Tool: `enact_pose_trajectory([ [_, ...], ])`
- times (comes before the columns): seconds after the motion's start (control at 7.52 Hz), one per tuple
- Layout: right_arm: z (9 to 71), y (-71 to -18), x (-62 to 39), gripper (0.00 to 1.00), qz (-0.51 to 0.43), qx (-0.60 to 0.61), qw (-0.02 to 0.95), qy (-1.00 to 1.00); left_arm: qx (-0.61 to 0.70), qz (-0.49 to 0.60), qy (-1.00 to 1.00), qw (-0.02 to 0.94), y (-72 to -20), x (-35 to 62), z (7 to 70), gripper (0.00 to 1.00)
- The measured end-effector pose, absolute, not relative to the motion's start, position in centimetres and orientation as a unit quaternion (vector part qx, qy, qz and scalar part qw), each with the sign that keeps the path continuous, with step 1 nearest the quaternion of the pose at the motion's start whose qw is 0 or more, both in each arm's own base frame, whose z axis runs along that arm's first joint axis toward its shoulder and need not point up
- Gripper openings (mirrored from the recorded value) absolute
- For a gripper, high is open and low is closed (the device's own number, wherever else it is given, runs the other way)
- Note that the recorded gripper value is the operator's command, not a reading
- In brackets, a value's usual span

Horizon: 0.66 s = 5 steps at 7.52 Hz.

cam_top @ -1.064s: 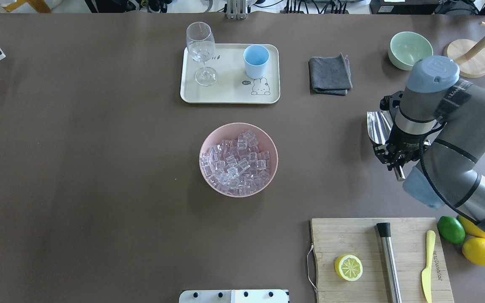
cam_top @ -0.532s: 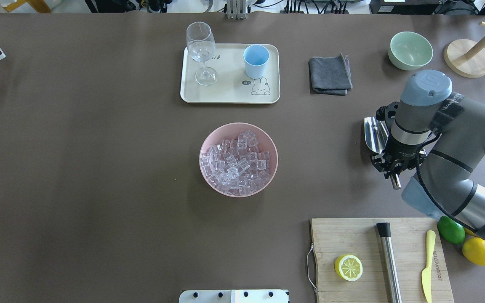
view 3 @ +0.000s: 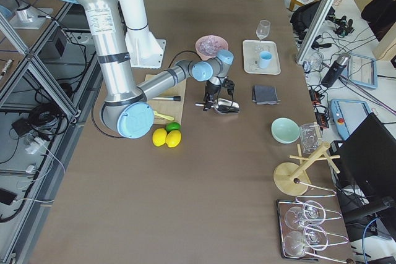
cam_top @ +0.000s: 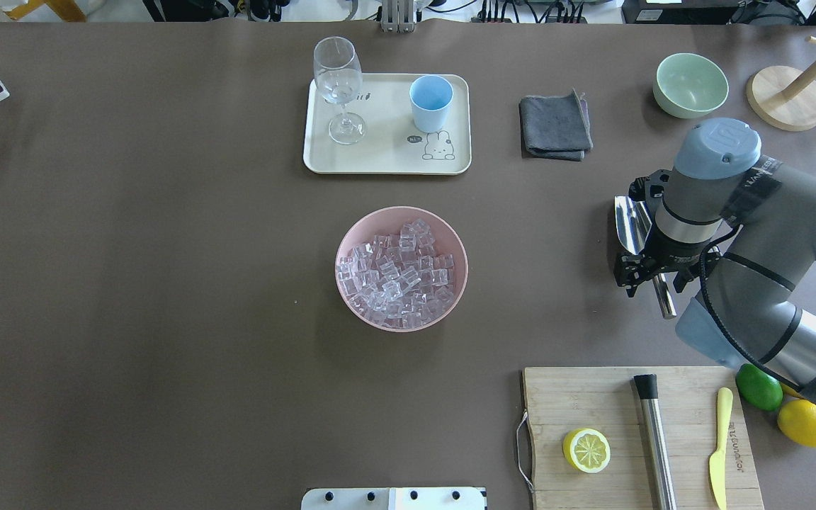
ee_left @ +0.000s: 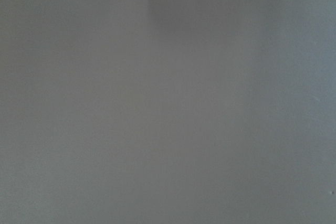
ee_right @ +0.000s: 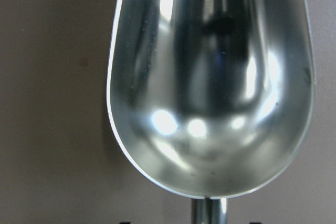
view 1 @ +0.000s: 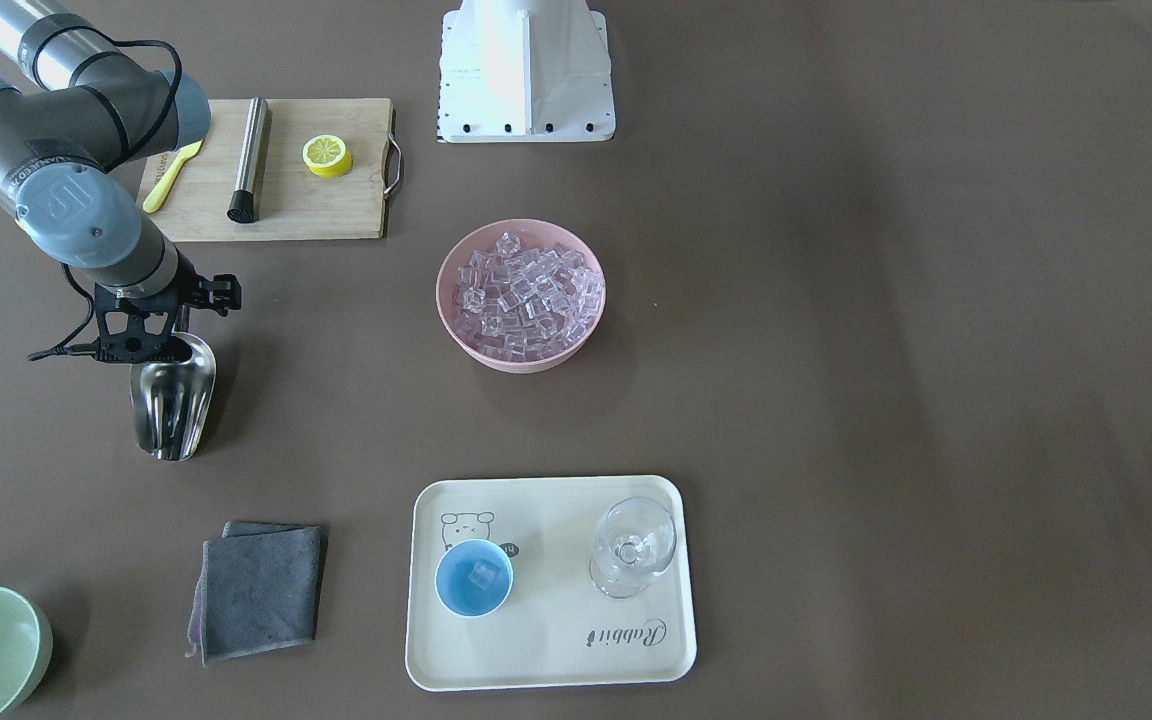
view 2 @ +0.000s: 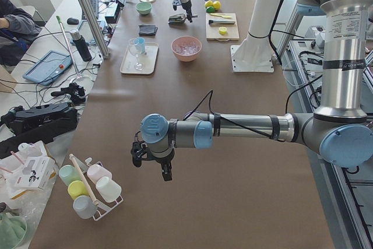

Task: Put ice in cup with scoop
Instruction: 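Carry the scoop back and lower it onto the table with the right gripper, then open the right gripper to release the scoop and withdraw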

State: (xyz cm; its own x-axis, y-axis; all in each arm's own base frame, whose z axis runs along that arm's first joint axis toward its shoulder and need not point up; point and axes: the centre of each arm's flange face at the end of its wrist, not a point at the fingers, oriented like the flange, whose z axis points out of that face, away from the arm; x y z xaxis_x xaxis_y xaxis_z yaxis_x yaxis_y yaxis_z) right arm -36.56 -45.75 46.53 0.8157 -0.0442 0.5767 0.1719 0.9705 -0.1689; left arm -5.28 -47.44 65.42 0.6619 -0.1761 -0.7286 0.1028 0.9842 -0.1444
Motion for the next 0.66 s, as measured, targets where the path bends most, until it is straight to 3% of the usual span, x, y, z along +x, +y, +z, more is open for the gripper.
enact_pose_trajectory([
  [0.66, 42.2, -50.1, -27.5, 1.0, 0.005, -0.07, 0.933, -0.354, -0.048, -0.078, 0.403, 0.911, -47.1, -5.3, 65.7, 0.98],
])
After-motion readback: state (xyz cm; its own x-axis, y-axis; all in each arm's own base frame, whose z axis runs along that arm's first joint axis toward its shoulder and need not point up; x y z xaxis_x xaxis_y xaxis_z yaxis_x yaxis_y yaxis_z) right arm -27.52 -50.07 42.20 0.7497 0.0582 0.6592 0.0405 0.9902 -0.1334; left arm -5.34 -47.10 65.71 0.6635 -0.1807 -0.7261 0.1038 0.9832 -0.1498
